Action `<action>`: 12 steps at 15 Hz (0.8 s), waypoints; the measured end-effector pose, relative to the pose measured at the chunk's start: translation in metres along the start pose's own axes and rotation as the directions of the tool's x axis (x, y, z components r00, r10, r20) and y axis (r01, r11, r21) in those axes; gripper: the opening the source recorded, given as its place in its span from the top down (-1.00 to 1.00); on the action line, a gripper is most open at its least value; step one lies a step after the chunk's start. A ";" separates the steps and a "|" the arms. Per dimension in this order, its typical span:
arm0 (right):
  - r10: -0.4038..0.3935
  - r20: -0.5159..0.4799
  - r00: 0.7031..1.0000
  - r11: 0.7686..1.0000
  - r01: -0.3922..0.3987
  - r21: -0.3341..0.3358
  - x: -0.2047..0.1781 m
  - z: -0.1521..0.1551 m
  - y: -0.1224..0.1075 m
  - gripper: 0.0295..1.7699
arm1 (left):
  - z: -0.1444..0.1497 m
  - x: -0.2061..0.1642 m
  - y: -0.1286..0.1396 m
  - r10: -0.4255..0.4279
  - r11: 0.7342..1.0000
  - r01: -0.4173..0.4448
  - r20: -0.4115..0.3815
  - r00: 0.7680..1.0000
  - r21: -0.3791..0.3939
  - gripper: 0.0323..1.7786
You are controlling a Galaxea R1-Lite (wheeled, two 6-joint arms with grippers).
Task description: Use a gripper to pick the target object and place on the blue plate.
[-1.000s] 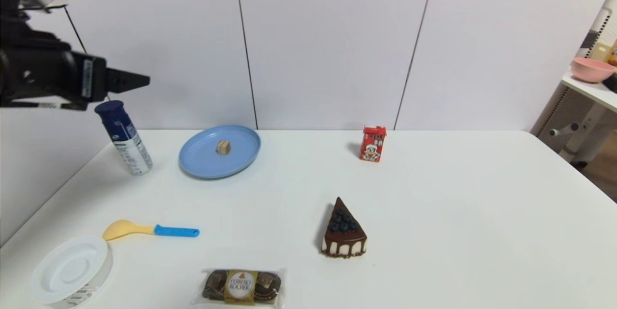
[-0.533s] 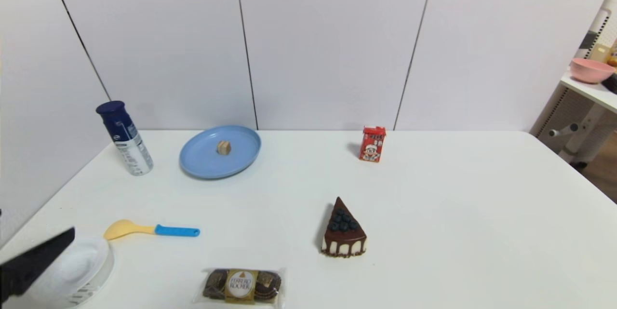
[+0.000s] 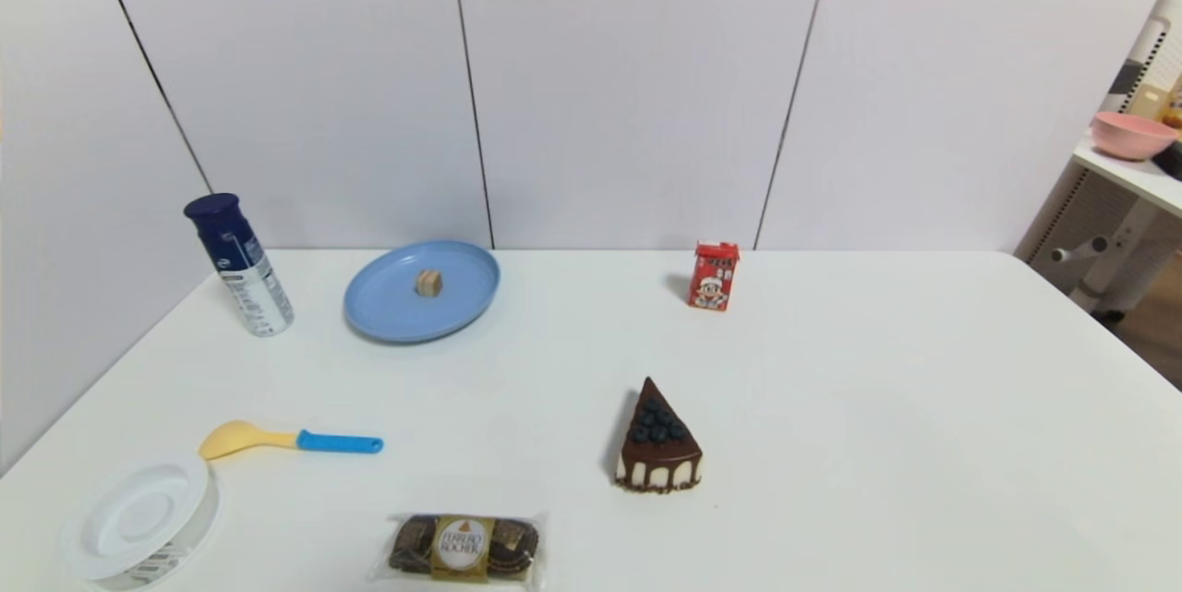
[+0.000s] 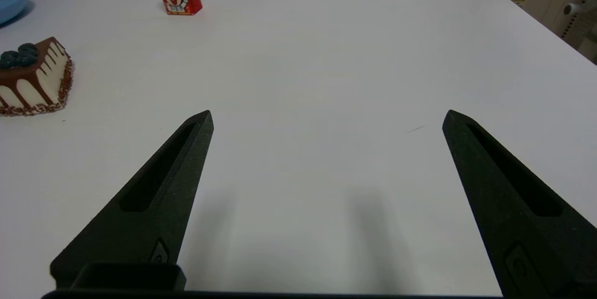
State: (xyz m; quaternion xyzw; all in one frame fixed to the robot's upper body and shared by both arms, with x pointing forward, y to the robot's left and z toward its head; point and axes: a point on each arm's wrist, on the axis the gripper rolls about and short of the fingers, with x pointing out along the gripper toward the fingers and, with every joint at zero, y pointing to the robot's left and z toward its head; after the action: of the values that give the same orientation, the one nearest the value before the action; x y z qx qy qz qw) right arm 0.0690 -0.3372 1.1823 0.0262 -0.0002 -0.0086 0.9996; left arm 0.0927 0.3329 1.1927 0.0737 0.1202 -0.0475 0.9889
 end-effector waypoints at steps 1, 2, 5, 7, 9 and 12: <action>0.000 0.000 1.000 1.000 0.000 0.000 0.000 0.000 0.000 -0.92 | -0.001 -0.001 0.000 0.002 1.000 -0.002 0.009 1.000 -0.001 -0.90; 0.000 0.000 1.000 1.000 0.000 0.000 0.000 0.000 0.000 -0.92 | -0.004 -0.001 -0.001 0.003 1.000 -0.003 0.006 1.000 -0.001 -0.90; 0.000 0.000 1.000 1.000 0.000 0.000 0.000 0.000 0.000 -0.92 | -0.009 -0.006 -0.002 0.025 1.000 -0.025 0.036 0.999 -0.006 -0.90; 0.000 0.000 1.000 1.000 0.000 -0.001 0.000 0.000 0.000 -0.92 | -0.011 -0.011 -0.003 0.046 0.999 -0.043 0.101 0.994 -0.027 -0.90; 0.000 0.000 1.000 1.000 0.000 0.000 0.000 0.000 0.000 -0.92 | -0.014 -0.016 -0.003 0.066 0.997 -0.056 0.169 0.983 -0.062 -0.90; 0.000 0.000 1.000 1.000 0.000 0.000 0.000 0.000 0.000 -0.92 | -0.016 -0.019 -0.003 0.099 0.987 -0.069 0.212 0.972 -0.144 -0.90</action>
State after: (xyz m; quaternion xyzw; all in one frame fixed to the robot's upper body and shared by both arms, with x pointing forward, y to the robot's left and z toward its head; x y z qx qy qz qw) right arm 0.0690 -0.3372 1.1823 0.0260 -0.0002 -0.0084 0.9996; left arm 0.0702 0.3337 1.1821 0.0056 0.0102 -0.0048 0.9999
